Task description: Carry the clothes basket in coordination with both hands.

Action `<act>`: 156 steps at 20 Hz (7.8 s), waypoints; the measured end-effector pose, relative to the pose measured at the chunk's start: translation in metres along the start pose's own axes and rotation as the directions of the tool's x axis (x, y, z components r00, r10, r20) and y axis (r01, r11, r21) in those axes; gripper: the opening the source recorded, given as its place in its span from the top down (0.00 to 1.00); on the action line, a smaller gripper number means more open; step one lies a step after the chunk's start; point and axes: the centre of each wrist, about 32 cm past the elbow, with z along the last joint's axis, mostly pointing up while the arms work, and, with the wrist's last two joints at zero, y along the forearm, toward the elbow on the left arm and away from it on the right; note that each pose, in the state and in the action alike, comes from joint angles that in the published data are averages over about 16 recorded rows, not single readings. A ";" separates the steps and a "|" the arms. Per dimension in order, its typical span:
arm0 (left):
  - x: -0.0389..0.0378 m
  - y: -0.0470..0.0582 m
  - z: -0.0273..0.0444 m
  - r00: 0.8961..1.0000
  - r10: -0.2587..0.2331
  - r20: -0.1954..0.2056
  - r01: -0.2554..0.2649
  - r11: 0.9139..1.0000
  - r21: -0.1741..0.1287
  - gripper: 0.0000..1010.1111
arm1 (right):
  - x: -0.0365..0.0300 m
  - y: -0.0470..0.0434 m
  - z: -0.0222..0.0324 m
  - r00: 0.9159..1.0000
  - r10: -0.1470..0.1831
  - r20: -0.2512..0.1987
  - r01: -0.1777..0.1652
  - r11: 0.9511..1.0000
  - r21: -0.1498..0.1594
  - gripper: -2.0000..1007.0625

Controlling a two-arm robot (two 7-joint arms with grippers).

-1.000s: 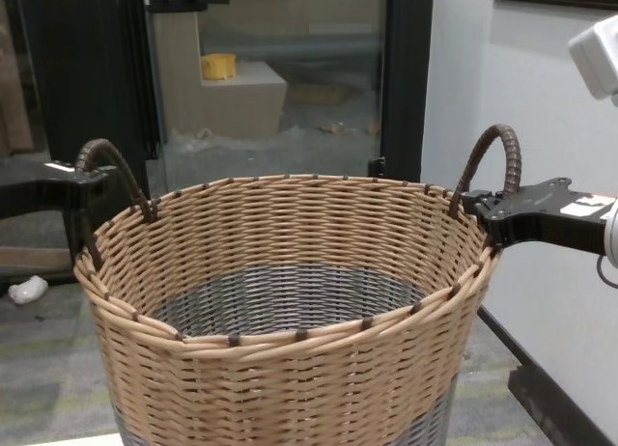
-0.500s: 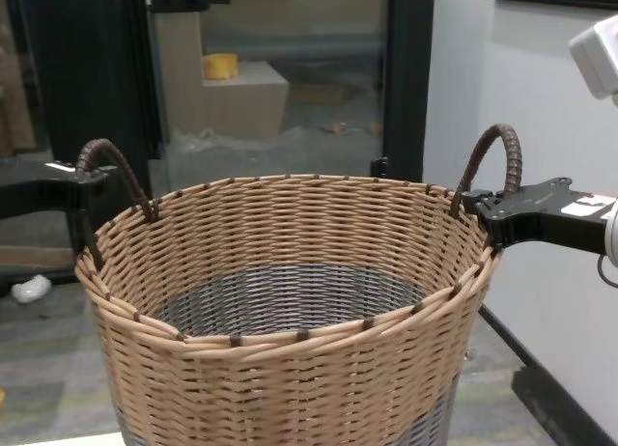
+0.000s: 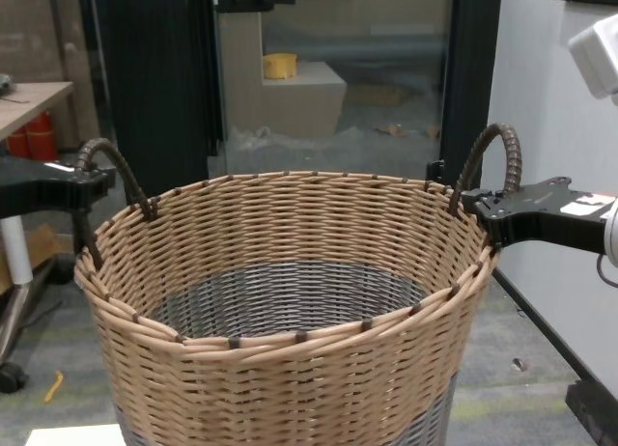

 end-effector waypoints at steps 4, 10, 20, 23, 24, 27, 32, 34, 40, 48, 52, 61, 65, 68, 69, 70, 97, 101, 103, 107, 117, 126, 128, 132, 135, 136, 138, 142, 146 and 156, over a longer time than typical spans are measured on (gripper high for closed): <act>0.0000 0.000 0.0000 1.000 0.000 0.000 0.000 1.000 0.000 0.81 | 0.0000 0.0000 0.0000 1.000 0.000 0.000 0.000 1.000 0.000 0.98; 0.0000 0.000 0.0000 1.000 0.000 0.000 0.000 1.000 0.000 0.81 | 0.0000 0.0000 -0.0001 1.000 0.000 0.000 0.000 1.000 0.000 0.98; 0.0001 0.000 0.0000 1.000 0.000 0.000 0.000 1.000 0.000 0.74 | 0.0000 0.0000 -0.0001 1.000 0.000 0.000 0.000 1.000 -0.001 0.87; 0.0001 0.000 0.0000 1.000 0.000 0.000 0.000 1.000 0.000 0.68 | 0.0000 0.0000 -0.0001 1.000 0.000 0.000 0.000 1.000 -0.001 0.80; 0.0001 0.000 0.0000 1.000 0.000 0.000 0.000 1.000 0.000 0.66 | 0.0000 0.0000 -0.0001 1.000 0.000 0.000 0.000 1.000 -0.001 0.77; 0.0001 0.000 0.0001 1.000 0.001 0.000 -0.001 1.000 0.000 0.57 | 0.0000 0.0000 -0.0001 1.000 0.000 0.000 0.000 1.000 -0.001 0.68; 0.0003 0.000 0.0001 1.000 0.001 0.001 -0.001 1.000 0.000 0.41 | 0.0001 -0.0001 -0.0001 1.000 0.001 0.000 -0.001 1.000 0.000 0.51; 0.0005 0.001 0.0005 1.000 0.005 0.002 -0.005 1.000 0.002 0.34 | 0.0004 -0.0007 -0.0002 1.000 0.001 0.001 -0.001 1.000 0.000 0.45; 0.0001 0.002 0.0041 0.999 0.042 -0.015 -0.042 0.999 0.008 0.16 | 0.0032 -0.0058 -0.0002 1.000 -0.020 0.003 0.020 1.000 0.001 0.26; -0.0066 0.004 0.0163 0.991 0.119 -0.058 -0.120 0.993 -0.004 0.03 | 0.0108 -0.0173 0.0032 0.998 -0.063 -0.008 0.064 0.998 0.021 0.07; -0.0120 0.005 0.0241 0.987 0.148 -0.070 -0.149 0.989 -0.019 0.01 | 0.0143 -0.0225 0.0062 0.997 -0.080 -0.017 0.081 0.996 0.038 0.02; -0.0232 0.007 0.0413 0.980 0.197 0.023 -0.194 0.976 -0.098 0.01 | 0.0207 -0.0331 0.0173 0.995 -0.085 -0.057 0.091 0.990 0.105 0.00; -0.0251 0.009 0.0504 0.972 0.219 0.082 -0.204 0.966 -0.157 0.01 | 0.0238 -0.0402 0.0242 0.990 -0.110 -0.092 0.124 0.979 0.161 0.00; -0.0252 0.009 0.0575 0.967 0.230 0.111 -0.205 0.957 -0.205 0.01 | 0.0260 -0.0457 0.0290 0.982 -0.141 -0.127 0.165 0.964 0.207 0.00; -0.0251 0.009 0.0597 0.965 0.234 0.119 -0.204 0.954 -0.220 0.01 | 0.0266 -0.0475 0.0304 0.979 -0.151 -0.139 0.179 0.959 0.221 0.00; -0.0250 0.009 0.0617 0.964 0.236 0.126 -0.202 0.951 -0.233 0.01 | 0.0272 -0.0492 0.0317 0.976 -0.160 -0.150 0.193 0.953 0.235 0.00; -0.0225 0.008 0.0704 0.962 0.243 0.127 -0.200 0.938 -0.282 0.01 | 0.0290 -0.0555 0.0355 0.958 -0.212 -0.193 0.262 0.919 0.294 0.00; -0.0225 0.009 0.0702 0.961 0.244 0.127 -0.201 0.939 -0.280 0.01 | 0.0289 -0.0554 0.0355 0.959 -0.210 -0.192 0.261 0.920 0.293 0.00; -0.0225 0.009 0.0701 0.961 0.244 0.128 -0.201 0.939 -0.280 0.01 | 0.0289 -0.0554 0.0355 0.959 -0.210 -0.191 0.260 0.920 0.293 0.00; -0.0226 0.009 0.0699 0.961 0.244 0.128 -0.201 0.939 -0.279 0.01 | 0.0290 -0.0553 0.0355 0.959 -0.209 -0.191 0.259 0.921 0.292 0.00; -0.0227 0.009 0.0696 0.961 0.244 0.129 -0.201 0.939 -0.278 0.01 | 0.0290 -0.0552 0.0354 0.959 -0.209 -0.189 0.258 0.921 0.291 0.00; -0.0227 0.009 0.0696 0.961 0.244 0.129 -0.201 0.939 -0.278 0.01 | 0.0290 -0.0552 0.0354 0.960 -0.209 -0.189 0.258 0.921 0.291 0.00; -0.0227 0.009 0.0696 0.961 0.244 0.129 -0.201 0.939 -0.278 0.01 | 0.0290 -0.0552 0.0355 0.960 -0.209 -0.189 0.258 0.921 0.291 0.00; -0.0227 0.009 0.0696 0.961 0.244 0.129 -0.201 0.939 -0.278 0.01 | 0.0290 -0.0552 0.0354 0.960 -0.209 -0.189 0.258 0.921 0.291 0.00; -0.0227 0.009 0.0696 0.961 0.244 0.129 -0.201 0.939 -0.278 0.01 | 0.0290 -0.0552 0.0355 0.960 -0.209 -0.189 0.258 0.921 0.291 0.00; -0.0227 0.009 0.0696 0.961 0.244 0.129 -0.201 0.939 -0.278 0.01 | 0.0290 -0.0552 0.0355 0.960 -0.209 -0.189 0.258 0.921 0.291 0.00; -0.0227 0.009 0.0696 0.961 0.244 0.129 -0.201 0.939 -0.278 0.01 | 0.0290 -0.0552 0.0355 0.960 -0.209 -0.189 0.258 0.921 0.291 0.00; -0.0227 0.009 0.0696 0.961 0.244 0.129 -0.201 0.939 -0.278 0.01 | 0.0290 -0.0552 0.0355 0.960 -0.209 -0.189 0.258 0.921 0.291 0.00; -0.0227 0.009 0.0696 0.961 0.244 0.129 -0.201 0.939 -0.278 0.01 | 0.0290 -0.0552 0.0355 0.960 -0.209 -0.189 0.258 0.921 0.291 0.00; -0.0227 0.009 0.0696 0.961 0.244 0.129 -0.201 0.939 -0.278 0.01 | 0.0290 -0.0552 0.0355 0.960 -0.209 -0.189 0.258 0.921 0.291 0.00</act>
